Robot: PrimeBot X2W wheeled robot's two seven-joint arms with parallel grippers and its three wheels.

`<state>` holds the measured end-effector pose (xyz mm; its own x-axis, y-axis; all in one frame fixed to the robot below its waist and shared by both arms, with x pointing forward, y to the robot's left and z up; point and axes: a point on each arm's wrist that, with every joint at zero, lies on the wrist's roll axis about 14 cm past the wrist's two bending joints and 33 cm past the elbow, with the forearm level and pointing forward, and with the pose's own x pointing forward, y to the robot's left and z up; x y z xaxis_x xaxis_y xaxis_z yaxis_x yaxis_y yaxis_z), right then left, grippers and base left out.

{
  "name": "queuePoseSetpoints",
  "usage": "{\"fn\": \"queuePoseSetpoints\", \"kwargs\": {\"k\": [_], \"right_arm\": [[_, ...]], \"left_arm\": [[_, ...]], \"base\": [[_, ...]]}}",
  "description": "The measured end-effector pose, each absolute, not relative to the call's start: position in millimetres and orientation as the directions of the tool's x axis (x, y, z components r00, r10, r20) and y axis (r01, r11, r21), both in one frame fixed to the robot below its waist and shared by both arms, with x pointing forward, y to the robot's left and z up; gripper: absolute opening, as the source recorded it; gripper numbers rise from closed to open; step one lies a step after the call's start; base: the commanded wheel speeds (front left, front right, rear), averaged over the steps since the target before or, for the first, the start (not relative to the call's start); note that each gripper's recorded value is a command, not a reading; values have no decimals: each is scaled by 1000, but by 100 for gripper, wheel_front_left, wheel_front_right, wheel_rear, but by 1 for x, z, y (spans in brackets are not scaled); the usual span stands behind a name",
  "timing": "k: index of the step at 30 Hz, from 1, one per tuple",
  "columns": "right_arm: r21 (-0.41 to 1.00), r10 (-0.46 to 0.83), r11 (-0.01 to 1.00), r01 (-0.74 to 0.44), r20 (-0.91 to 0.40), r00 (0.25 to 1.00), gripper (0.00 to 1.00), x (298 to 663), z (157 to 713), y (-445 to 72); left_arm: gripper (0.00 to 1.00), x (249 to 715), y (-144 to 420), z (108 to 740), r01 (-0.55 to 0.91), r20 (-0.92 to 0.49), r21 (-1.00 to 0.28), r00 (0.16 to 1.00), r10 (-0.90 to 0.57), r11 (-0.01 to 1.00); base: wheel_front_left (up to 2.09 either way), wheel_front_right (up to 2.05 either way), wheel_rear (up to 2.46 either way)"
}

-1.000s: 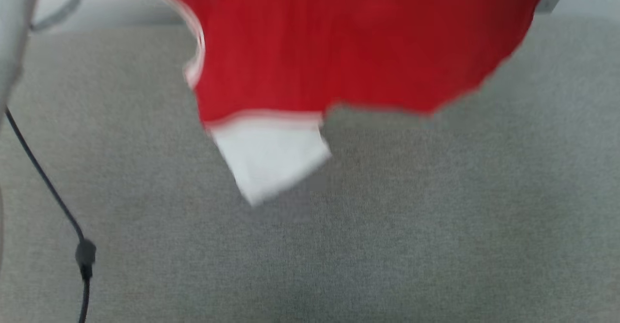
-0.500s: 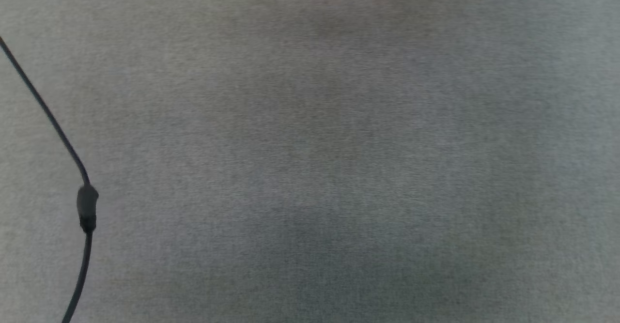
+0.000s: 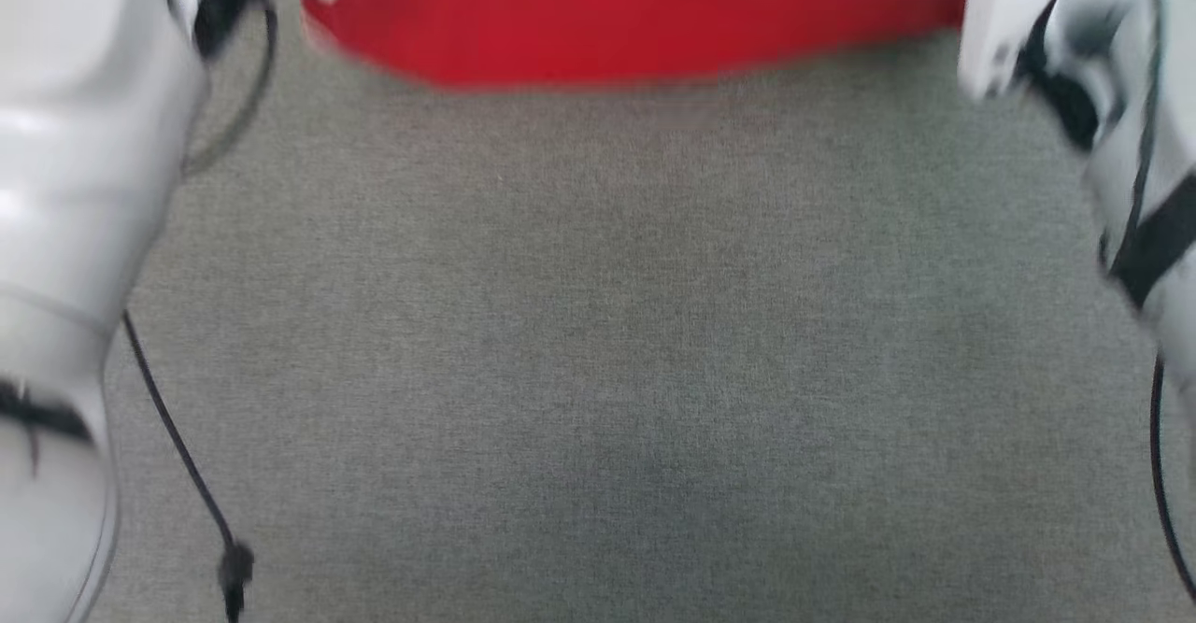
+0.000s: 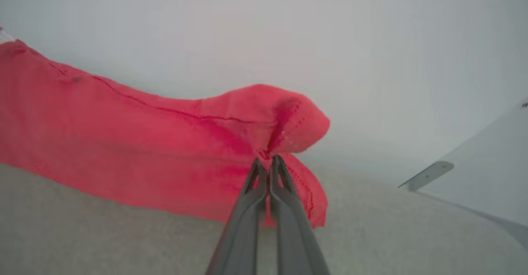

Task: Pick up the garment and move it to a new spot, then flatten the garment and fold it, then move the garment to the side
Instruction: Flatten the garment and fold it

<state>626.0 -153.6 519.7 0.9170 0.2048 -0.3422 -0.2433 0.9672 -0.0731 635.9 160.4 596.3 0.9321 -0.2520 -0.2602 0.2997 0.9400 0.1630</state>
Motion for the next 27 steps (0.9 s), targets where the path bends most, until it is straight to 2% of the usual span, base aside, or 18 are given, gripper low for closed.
{"fn": "queuePoseSetpoints", "kwargs": {"k": [6,10,18,22,27], "right_arm": [[93,288,954,-284,-537,793,0,571,469,-152],[148,321,944,-296,-626,711,0,528,442,-166],[261,388,917,-301,-753,531,0,435,393,-176],[261,382,918,-299,-781,494,0,405,387,-189],[273,384,916,-296,-812,439,0,374,381,-194]], "left_arm": [[0,582,177,521,335,-525,57,811,-257,940],[0,539,174,477,341,-638,-9,721,-268,940],[0,442,170,420,315,-779,-94,568,-267,945],[0,395,167,408,289,-828,-129,494,-264,949],[0,327,159,388,245,-899,-192,344,-270,950]], "base": [[0,0,0],[0,0,0],[0,0,0],[0,0,0],[0,0,0]]}}
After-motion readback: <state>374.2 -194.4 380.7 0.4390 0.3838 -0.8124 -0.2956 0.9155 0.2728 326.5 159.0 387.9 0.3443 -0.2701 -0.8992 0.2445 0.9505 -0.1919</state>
